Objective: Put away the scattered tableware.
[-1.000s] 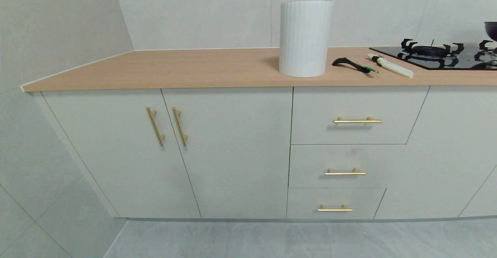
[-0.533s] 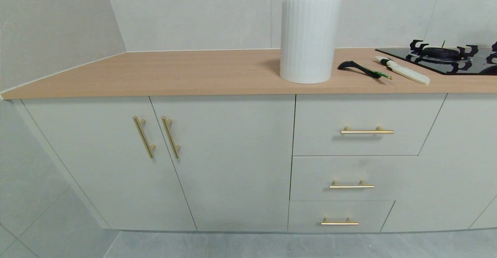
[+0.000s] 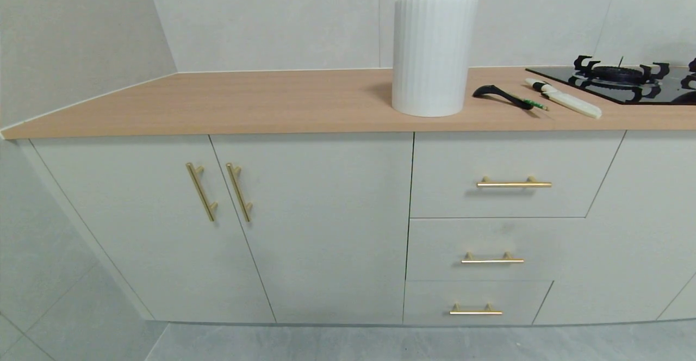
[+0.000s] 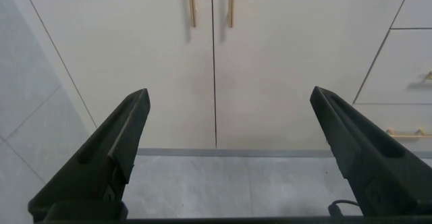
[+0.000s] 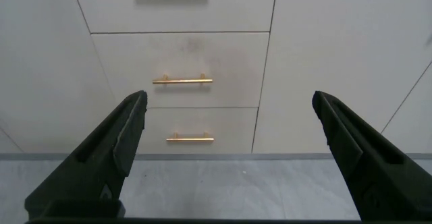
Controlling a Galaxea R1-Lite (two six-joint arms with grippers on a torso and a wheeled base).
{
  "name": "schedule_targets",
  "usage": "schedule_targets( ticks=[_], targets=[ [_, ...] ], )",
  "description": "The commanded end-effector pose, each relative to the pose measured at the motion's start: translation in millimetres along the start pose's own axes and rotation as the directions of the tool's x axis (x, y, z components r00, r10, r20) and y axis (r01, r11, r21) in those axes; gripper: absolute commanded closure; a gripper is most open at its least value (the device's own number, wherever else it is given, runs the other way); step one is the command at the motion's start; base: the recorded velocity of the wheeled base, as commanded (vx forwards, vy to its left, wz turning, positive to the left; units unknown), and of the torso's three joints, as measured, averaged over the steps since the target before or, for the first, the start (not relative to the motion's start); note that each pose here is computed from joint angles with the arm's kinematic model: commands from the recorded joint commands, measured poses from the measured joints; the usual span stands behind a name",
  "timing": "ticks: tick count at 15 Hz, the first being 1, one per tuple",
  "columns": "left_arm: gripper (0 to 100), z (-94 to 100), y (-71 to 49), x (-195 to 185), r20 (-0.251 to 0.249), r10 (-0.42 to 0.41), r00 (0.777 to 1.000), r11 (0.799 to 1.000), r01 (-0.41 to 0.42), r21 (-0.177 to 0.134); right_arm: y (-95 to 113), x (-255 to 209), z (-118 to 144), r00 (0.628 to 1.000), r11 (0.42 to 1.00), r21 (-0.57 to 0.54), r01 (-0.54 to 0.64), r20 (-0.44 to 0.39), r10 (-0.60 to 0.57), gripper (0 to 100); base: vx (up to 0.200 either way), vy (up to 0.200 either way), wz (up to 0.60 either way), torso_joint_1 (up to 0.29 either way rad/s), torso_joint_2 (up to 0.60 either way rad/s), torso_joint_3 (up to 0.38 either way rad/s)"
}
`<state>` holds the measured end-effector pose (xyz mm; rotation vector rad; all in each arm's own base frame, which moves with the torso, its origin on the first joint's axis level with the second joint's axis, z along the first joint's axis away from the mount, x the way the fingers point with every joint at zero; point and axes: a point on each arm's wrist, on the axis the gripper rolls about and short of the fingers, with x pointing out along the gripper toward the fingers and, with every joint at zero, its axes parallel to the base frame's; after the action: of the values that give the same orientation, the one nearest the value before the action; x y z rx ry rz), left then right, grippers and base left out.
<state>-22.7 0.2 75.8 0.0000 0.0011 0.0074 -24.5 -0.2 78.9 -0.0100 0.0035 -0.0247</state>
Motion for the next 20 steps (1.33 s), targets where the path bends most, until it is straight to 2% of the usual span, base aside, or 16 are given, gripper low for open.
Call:
schedule_targets(
  ticks=[1, 2, 4, 5, 6, 8, 10, 12, 15, 19, 20],
  targets=[
    [0, -0.2, 0.0, 0.0, 0.0, 0.0, 1.0, 1.0, 0.0, 0.0, -0.8, -7.6, 43.9, 0.995, 0.999, 0.018, -0.027, 0.094, 0.025, 0, 0.0, 0.0, 0.0, 0.0, 0.0, 0.0],
    [0, -0.2, 0.0, 0.0, 0.0, 0.0, 1.0, 1.0, 0.0, 0.0, -0.8, -4.7, 48.2, 0.997, 0.999, 0.017, -0.041, 0.073, 0.039, 0, 0.0, 0.0, 0.0, 0.0, 0.0, 0.0],
    [0, -0.2, 0.0, 0.0, 0.0, 0.0, 1.0, 1.0, 0.0, 0.0, 0.9, 20.2, 55.8, 0.99, 0.996, 0.019, -0.088, -0.107, 0.09, 0, 0.0, 0.0, 0.0, 0.0, 0.0, 0.0],
    [0, 0.2, 0.0, -0.1, 0.001, 0.0, 1.0, 1.0, 0.0, 0.0, 2.2, 36.9, 57.1, 0.969, 0.994, 0.026, -0.11, -0.22, 0.113, 0, 0.0, 0.0, 0.0, 0.0, 0.0, 0.0],
    [0, 0.2, 0.0, -0.1, 0.001, 0.0, 1.0, 1.0, 0.0, 0.0, 3.8, 52.2, 61.1, 0.947, 0.99, 0.034, -0.138, -0.289, 0.142, 0, 0.0, 0.0, 0.0, 0.0, 0.0, 0.0],
    [0, -0.2, 0.0, 0.0, 0.0, 0.0, 1.0, 1.0, 0.0, 0.0, 7.5, 76.5, 64.4, 0.91, 0.983, 0.044, -0.177, -0.372, 0.181, 0, 0.0, 0.0, 0.0, 0.0, 0.0, 0.0],
    [0, -0.2, 0.0, 0.0, 0.0, 0.0, 1.0, 1.0, 0.0, 0.0, 14.0, 107.4, 67.1, 0.859, 0.977, 0.05, -0.209, -0.468, 0.208, 0, 0.0, 0.0, 0.0, 0.0, 0.0, 0.0],
    [0, 0.2, 0.0, -0.1, 0.001, 0.0, 1.0, 1.0, 0.0, 0.0, 21.5, 143.4, 61.9, 0.786, 0.973, 0.061, -0.222, -0.579, 0.215, 0, 0.0, 0.0, 0.0, 0.0, 0.0, 0.0],
    [0, -0.2, 0.0, 0.0, 0.0, 0.0, 1.0, 1.0, 0.0, 0.0, 34.3, 188.7, 42.7, 0.749, 0.967, 0.062, -0.247, -0.621, 0.231, 0, 0.0, 0.0, 0.0, 0.0, 0.0, 0.0],
    [0, 0.2, 0.0, -0.1, 0.001, 0.0, 1.0, 1.0, 0.0, 0.0, 44.9, 241.4, 6.8, 0.735, 0.971, 0.05, -0.234, -0.644, 0.211, 0, 0.0, 0.0, 0.0, 0.0, 0.0, 0.0],
    [0, 0.2, 0.0, -0.1, 0.001, 0.0, 1.0, 1.0, 0.0, 0.0, 48.0, 261.3, -6.5, 0.74, 0.979, 0.025, -0.204, -0.65, 0.171, 0, 0.0, 0.0, 0.0, 0.0, 0.0, 0.0]
  ],
)
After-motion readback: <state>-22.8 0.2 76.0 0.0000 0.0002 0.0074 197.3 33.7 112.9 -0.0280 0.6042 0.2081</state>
